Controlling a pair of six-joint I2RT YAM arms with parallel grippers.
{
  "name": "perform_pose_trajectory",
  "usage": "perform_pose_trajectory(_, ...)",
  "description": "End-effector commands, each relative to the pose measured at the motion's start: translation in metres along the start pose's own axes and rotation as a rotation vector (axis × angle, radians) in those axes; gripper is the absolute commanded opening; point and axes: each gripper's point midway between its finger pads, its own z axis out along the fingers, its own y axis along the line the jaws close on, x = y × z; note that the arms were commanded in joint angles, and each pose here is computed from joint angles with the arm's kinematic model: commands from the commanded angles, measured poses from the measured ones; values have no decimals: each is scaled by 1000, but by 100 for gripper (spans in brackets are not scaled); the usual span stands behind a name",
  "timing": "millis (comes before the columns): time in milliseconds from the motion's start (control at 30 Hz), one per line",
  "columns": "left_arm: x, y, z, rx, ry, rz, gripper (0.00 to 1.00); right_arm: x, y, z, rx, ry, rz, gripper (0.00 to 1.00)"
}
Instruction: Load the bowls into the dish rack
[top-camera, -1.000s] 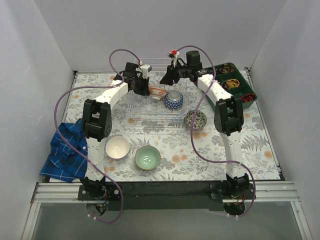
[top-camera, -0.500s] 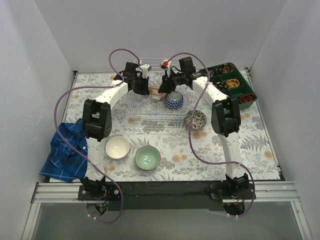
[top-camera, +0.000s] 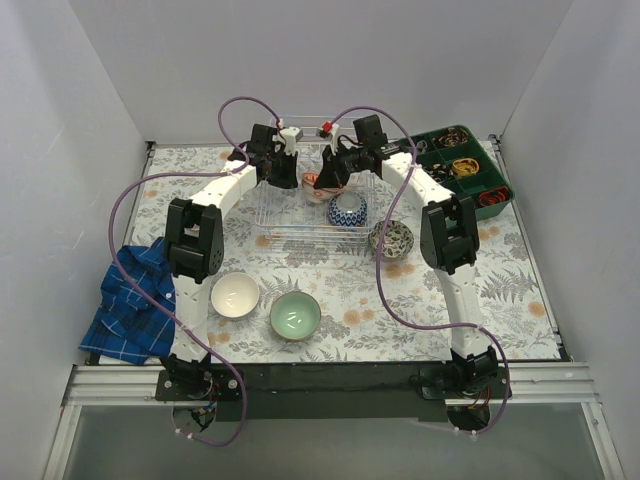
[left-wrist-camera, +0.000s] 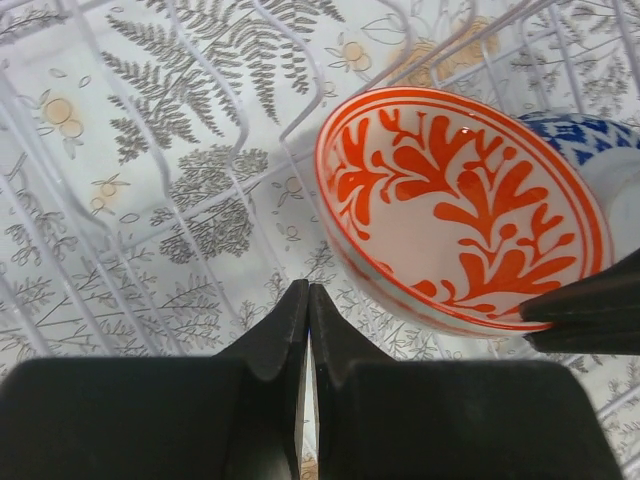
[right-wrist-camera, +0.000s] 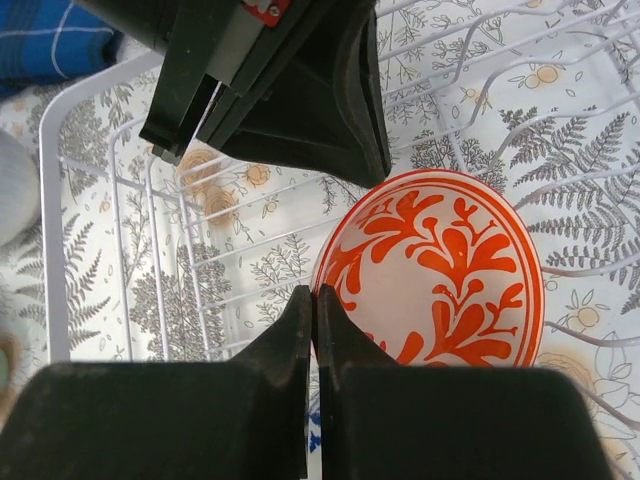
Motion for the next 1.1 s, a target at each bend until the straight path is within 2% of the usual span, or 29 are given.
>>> perform_pose_trajectory(0, -38, 1, -44, -92, -104, 39, 0, -45, 1, -10, 1, -116, 0, 1)
perform_pose_trajectory(133, -51, 11, -74, -200, -154, 43, 0, -74, 9, -10, -39, -220, 89, 1)
perform_pose_trajectory(200, -60, 18, -92, -268, -191, 26, 0, -94, 11, -13, -63, -299, 183, 1)
perform_pose_trajectory(400, -55, 5, -117, -245, -188, 46, 0, -110, 25, -25, -76, -384, 447, 1)
perform_pose_trajectory(433, -54, 2, -118, -223, -185, 50, 0, -95, 17, -22, -29, -377, 519, 1)
perform_pose_trajectory(533, -46, -2, -119, -203, -171, 50, 0, -100, 19, -36, 49, -422, 644, 1)
perform_pose_trajectory(800, -35, -17, -107, -107, -123, 50, 0, -107, 31, -39, 31, -481, 797, 1)
perform_pose_trajectory(1067, -20, -42, -82, 0, -50, 68, 0, -75, 26, -34, 93, -449, 1077, 1)
